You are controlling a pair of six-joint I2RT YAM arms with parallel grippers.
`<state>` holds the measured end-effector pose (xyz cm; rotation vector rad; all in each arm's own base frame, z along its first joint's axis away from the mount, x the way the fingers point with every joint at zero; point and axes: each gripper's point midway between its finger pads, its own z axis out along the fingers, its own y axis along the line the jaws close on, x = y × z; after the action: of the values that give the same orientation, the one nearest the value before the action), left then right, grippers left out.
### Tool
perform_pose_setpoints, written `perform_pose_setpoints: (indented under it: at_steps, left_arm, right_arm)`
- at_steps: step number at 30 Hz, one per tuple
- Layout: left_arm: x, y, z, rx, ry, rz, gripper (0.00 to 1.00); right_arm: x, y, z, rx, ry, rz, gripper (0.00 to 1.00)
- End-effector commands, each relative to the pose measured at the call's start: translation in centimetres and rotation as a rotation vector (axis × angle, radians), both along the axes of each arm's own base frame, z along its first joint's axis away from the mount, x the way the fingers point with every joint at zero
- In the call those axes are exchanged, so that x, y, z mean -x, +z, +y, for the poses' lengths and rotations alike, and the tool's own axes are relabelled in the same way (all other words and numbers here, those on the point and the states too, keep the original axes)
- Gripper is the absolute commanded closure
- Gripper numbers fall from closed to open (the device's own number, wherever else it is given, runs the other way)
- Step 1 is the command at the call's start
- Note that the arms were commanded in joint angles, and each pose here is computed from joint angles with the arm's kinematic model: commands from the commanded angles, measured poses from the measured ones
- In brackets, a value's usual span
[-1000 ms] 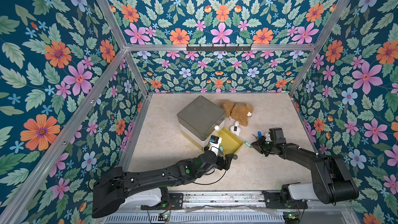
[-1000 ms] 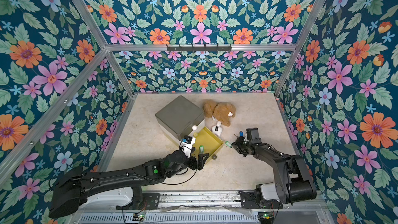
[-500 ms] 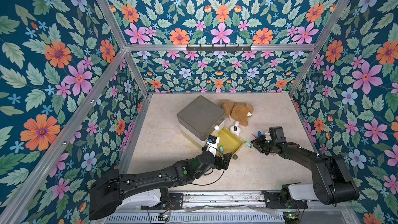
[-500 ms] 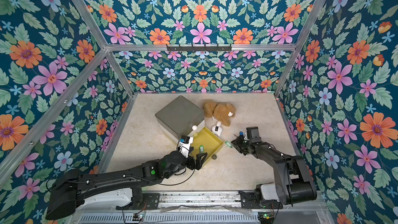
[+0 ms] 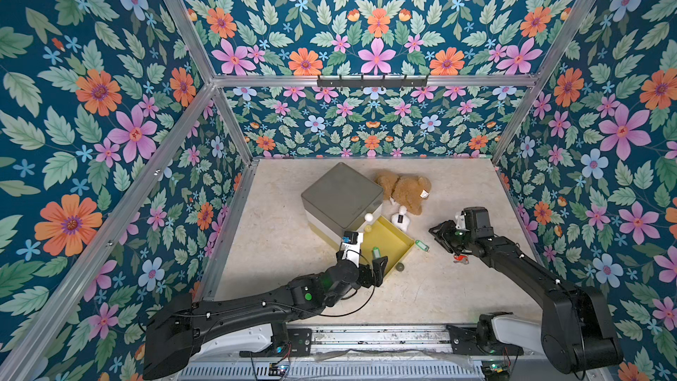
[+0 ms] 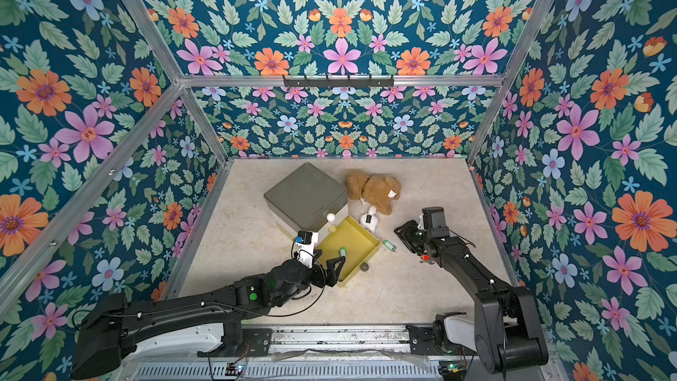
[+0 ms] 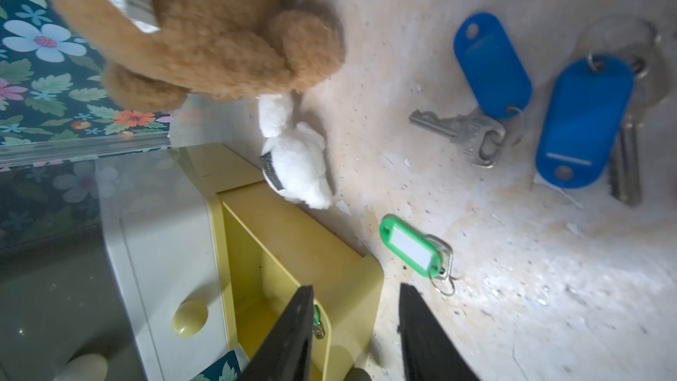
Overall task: Take the keys out of the drawer
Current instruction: Place the key at the center of the board, then pick up the key from the drawer.
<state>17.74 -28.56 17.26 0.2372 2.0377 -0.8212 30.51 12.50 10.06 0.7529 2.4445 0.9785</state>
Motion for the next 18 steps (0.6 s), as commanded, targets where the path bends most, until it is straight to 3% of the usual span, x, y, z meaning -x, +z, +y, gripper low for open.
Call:
perform_pose_setpoints:
  at_steps: [1,10,18]
  left_arm:
    - [-0.6,-0.1,1.5,0.023,0.088,0.013,0.01]
    - [-1.1,0.3,5.0,0.055,0.210,0.012,0.01]
    - [-0.9,0.6,8.7,0.103,0.307,0.017,0.01]
  right_arm:
    - [0.3,1.1,-0.1,0.042,0.028,-0.019,0.56]
    - [0.3,5.9,5.9,0.089,0.224,-0.127,0.56]
    - [2.7,4.4,13.1,0.131,0.481,-0.077,0.55]
